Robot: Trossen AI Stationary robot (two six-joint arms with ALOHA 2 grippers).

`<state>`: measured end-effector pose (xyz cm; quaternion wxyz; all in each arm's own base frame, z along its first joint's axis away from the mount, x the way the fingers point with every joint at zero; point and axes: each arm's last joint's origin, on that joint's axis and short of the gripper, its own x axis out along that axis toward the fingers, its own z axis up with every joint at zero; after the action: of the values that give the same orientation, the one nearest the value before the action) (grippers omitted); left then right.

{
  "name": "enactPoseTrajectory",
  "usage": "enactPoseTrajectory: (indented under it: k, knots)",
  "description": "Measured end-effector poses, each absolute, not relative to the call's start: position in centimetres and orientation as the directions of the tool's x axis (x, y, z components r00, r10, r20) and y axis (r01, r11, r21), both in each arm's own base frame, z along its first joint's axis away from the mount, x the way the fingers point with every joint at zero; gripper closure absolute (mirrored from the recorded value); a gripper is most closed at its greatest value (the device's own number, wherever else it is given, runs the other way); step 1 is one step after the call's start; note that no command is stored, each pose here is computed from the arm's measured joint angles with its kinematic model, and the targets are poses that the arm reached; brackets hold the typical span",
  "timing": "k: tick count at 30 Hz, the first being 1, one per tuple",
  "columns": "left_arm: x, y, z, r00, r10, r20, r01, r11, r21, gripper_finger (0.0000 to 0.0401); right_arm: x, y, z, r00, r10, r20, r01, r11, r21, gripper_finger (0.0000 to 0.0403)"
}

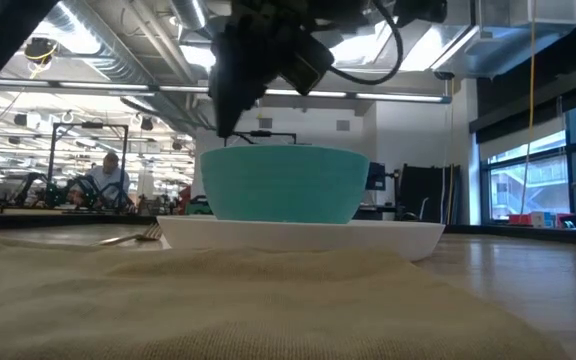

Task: Set table place
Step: Put the blue spoon into the blue bowl

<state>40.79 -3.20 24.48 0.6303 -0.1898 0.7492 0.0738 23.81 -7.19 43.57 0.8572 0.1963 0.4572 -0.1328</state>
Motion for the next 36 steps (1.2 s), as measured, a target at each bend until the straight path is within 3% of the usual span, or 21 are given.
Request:
enactPoseTrajectory:
  k: [11,23,29,36]
  knots:
    - [41.6,-1.3,24.3,-0.062,-0.198,-0.978,-0.391,0.907,-0.159,0.0401,24.6,-5.8,43.8,0.573,-0.115,-0.812,0.415,0.895,0.165,0.0286]
    - [42.8,-2.8,19.7,-0.18,-0.221,-0.958,-0.334,0.93,-0.152,0.04,24.8,-4.9,43.8,0.577,-0.097,-0.811,0.39,0.905,0.17,0.0286]
    - [43.2,-2.8,18.6,-0.197,-0.248,-0.948,-0.316,0.932,-0.178,0.0384,24.9,-4.9,43.8,0.578,-0.098,-0.81,0.386,0.908,0.166,0.0286]
    - [43.7,-2.8,18.5,-0.142,-0.247,-0.959,-0.299,0.934,-0.196,0.0343,24.9,-5.0,43.8,0.578,-0.098,-0.81,0.383,0.909,0.164,0.0286]
